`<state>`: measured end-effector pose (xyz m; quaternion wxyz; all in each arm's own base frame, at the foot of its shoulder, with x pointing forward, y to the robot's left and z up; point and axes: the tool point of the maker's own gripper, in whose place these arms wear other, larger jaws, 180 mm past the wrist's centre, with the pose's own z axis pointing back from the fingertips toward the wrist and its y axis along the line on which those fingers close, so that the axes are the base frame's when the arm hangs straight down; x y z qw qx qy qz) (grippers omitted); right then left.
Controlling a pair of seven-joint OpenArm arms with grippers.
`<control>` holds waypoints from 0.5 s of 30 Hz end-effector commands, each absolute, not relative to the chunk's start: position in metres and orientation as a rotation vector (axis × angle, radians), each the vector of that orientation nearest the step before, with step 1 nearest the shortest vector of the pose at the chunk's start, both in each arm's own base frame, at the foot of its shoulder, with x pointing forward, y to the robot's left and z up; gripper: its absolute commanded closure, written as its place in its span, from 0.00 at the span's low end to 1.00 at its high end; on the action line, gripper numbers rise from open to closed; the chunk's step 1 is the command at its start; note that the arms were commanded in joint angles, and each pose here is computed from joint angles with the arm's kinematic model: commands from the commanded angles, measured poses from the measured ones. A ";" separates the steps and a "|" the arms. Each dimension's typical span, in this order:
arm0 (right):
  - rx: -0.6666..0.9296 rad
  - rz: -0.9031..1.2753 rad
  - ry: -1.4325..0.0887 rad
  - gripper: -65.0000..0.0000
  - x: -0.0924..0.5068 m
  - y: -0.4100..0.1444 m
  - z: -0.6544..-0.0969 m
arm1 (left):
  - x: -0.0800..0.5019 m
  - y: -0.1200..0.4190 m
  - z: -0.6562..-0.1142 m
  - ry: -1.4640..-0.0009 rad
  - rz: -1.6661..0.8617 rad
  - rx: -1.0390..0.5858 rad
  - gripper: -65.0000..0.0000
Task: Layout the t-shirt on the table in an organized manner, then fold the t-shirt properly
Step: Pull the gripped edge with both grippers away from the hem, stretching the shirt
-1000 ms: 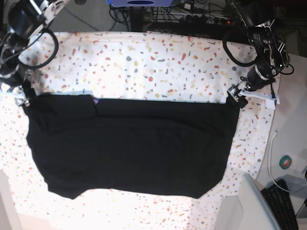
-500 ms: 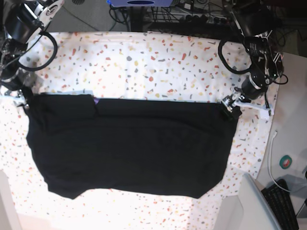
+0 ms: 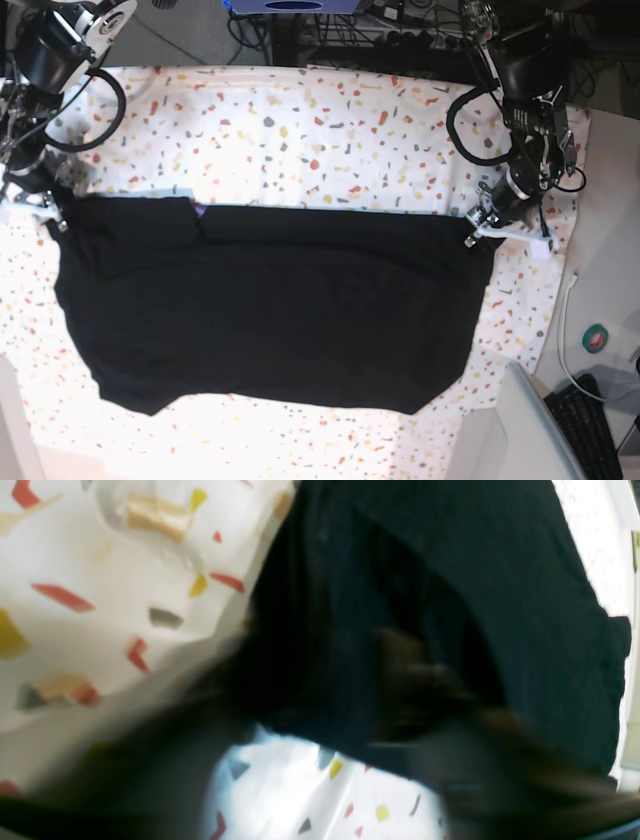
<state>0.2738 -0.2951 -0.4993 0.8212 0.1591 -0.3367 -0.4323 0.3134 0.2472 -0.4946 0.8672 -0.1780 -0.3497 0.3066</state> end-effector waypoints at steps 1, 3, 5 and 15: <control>0.329 -0.922 -0.730 0.73 0.277 -0.298 -0.497 | 0.302 0.233 -0.508 -0.630 0.612 -0.378 0.85; 0.318 -0.926 -0.746 0.91 0.277 -0.301 -0.496 | 0.305 0.235 -0.507 -0.634 0.610 -0.377 1.00; 0.315 -0.924 -0.751 1.00 0.277 -0.303 -0.494 | 0.305 0.240 -0.502 -0.648 0.609 -0.368 1.00; 0.249 -0.824 -0.700 1.00 0.242 -0.313 -0.476 | 0.254 0.289 -0.458 -0.639 0.561 -0.200 1.00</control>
